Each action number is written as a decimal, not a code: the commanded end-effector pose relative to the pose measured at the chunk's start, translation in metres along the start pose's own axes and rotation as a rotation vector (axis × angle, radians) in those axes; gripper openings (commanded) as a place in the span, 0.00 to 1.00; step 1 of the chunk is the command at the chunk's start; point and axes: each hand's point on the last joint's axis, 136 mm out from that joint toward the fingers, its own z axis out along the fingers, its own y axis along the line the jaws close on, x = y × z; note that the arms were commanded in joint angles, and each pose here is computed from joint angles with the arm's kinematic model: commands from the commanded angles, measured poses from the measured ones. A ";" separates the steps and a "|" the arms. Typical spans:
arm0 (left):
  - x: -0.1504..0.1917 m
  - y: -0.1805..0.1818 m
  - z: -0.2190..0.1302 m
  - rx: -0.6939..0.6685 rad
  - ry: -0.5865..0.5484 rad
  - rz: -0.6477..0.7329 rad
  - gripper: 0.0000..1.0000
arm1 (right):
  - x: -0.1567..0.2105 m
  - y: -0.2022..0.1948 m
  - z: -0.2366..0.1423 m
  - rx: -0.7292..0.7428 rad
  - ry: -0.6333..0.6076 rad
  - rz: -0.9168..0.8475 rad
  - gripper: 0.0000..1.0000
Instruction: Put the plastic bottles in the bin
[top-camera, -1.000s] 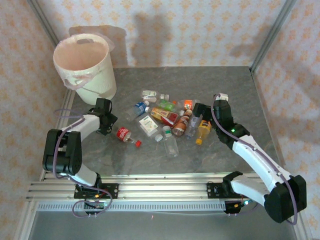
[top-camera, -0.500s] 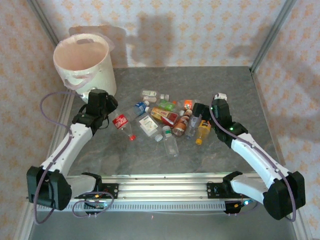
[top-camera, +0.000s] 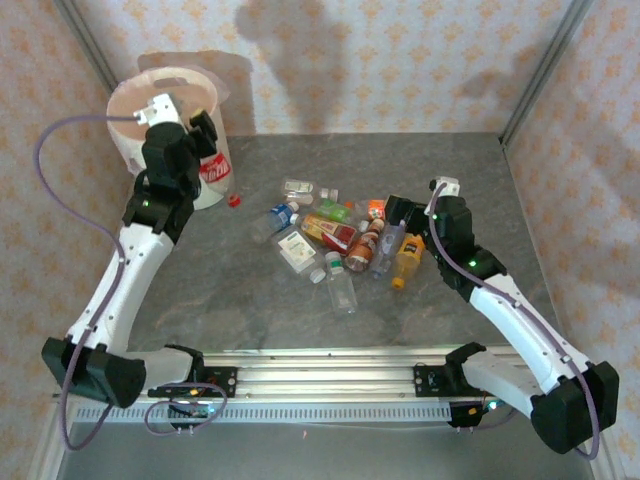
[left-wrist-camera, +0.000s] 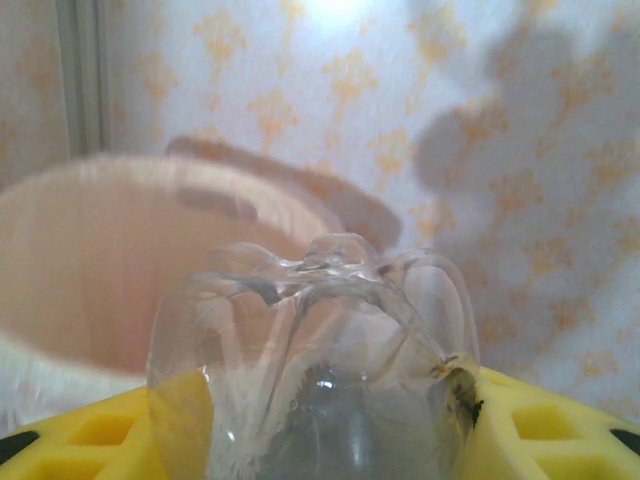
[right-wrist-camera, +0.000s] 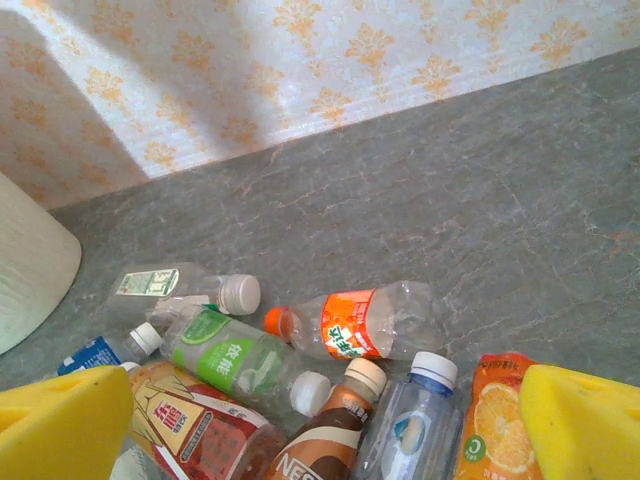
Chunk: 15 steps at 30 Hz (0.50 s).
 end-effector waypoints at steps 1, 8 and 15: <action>-0.054 -0.006 0.008 -0.027 -0.142 0.049 0.57 | -0.017 0.005 -0.007 -0.014 -0.044 -0.007 0.99; -0.112 -0.002 0.030 -0.076 -0.247 0.068 0.57 | -0.010 0.001 -0.008 0.000 -0.029 -0.022 0.99; -0.163 0.017 0.054 -0.174 -0.370 0.058 0.58 | -0.010 0.001 -0.007 0.001 -0.028 -0.019 0.99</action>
